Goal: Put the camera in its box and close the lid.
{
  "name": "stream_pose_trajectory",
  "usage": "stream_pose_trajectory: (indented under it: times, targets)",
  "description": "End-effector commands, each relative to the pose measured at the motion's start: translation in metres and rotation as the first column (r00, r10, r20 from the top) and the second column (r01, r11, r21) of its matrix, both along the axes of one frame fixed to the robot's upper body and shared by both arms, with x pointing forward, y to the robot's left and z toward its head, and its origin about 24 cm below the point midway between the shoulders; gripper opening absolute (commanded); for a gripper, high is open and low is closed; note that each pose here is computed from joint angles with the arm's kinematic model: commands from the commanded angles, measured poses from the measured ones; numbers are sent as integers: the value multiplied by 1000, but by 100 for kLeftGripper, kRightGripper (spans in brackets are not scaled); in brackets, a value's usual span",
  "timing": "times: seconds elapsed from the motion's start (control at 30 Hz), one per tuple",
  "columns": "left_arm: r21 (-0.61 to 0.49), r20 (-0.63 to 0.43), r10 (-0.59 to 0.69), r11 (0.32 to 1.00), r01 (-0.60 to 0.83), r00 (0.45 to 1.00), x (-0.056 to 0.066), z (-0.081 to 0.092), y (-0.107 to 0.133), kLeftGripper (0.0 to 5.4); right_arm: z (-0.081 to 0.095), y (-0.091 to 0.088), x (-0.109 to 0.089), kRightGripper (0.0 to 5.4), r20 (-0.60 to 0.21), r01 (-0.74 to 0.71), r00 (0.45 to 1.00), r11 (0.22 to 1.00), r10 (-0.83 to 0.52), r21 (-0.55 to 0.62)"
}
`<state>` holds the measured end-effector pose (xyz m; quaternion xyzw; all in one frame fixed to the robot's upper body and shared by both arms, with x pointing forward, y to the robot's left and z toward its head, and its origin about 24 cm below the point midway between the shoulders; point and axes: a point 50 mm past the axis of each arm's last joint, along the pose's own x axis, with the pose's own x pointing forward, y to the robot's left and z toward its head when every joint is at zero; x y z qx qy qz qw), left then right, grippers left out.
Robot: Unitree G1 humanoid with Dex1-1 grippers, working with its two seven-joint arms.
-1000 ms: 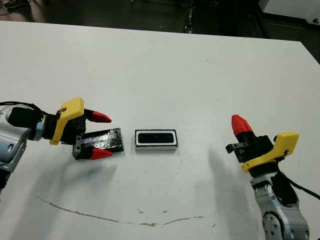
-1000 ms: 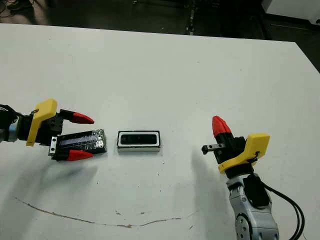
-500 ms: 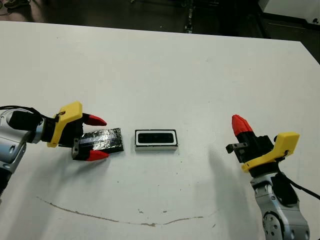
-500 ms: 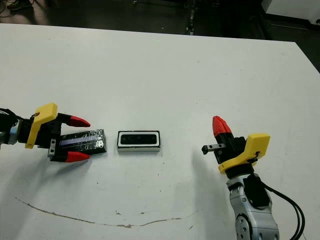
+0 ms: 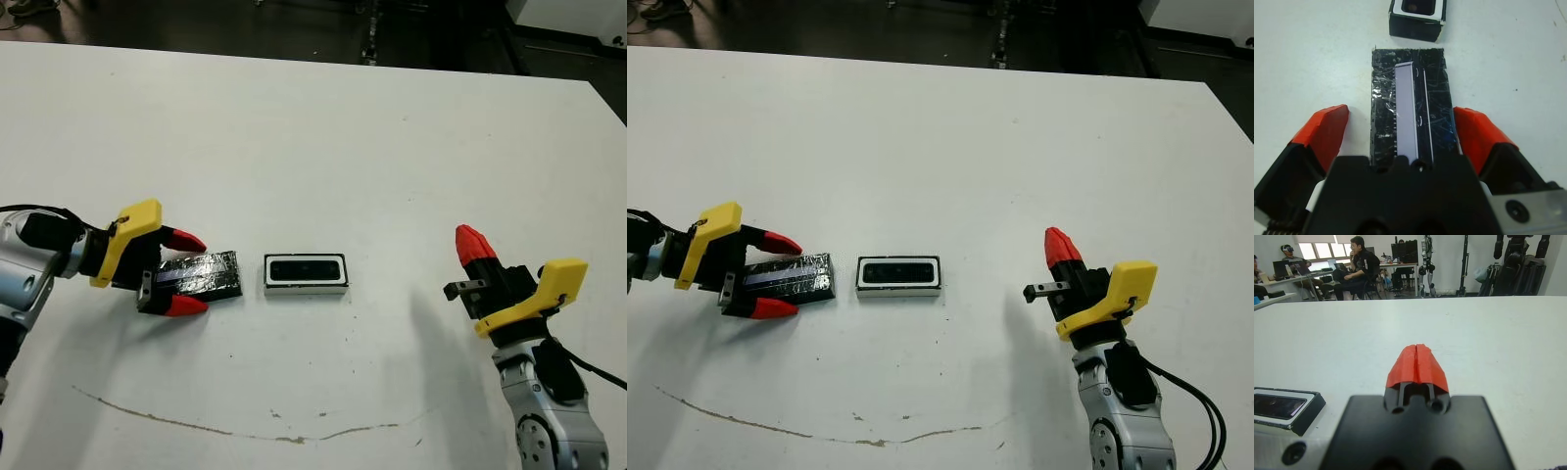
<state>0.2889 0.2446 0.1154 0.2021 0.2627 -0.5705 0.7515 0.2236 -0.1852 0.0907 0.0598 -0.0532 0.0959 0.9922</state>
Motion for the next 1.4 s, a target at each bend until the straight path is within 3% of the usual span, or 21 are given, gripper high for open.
stream_pose_trajectory:
  times: [0.03, 0.4, 0.77, 1.03, 1.23, 1.4]
  targets:
    - [-2, -28, 41, 999, -41, 999, -2, -3, 0, 477, -3, -4, -2, 0, -28, 12, 1000, 1000, -12, -11]
    - [-37, -109, 76, 996, -81, 991, -6, -8, 0, 317, -3, -5, -2, 0, -24, 15, 1000, 1000, -15, -19]
    - [-46, -109, 87, 995, -93, 990, -5, -3, -2, 316, -3, -5, -2, 0, -29, 10, 1000, 1000, -10, -7]
    - [-234, 46, 108, 968, -94, 993, 5, 26, -2, 316, -4, -4, -1, 0, -32, 2, 999, 1000, -2, -7]
    - [-286, 7, 39, 958, -36, 999, 14, 36, -16, 316, -4, -2, -1, 0, -32, -2, 999, 1000, 2, -5]
    - [-338, -32, -61, 940, 47, 998, 24, 28, -35, 316, -5, -2, -1, 0, -33, -6, 999, 1000, 6, -3]
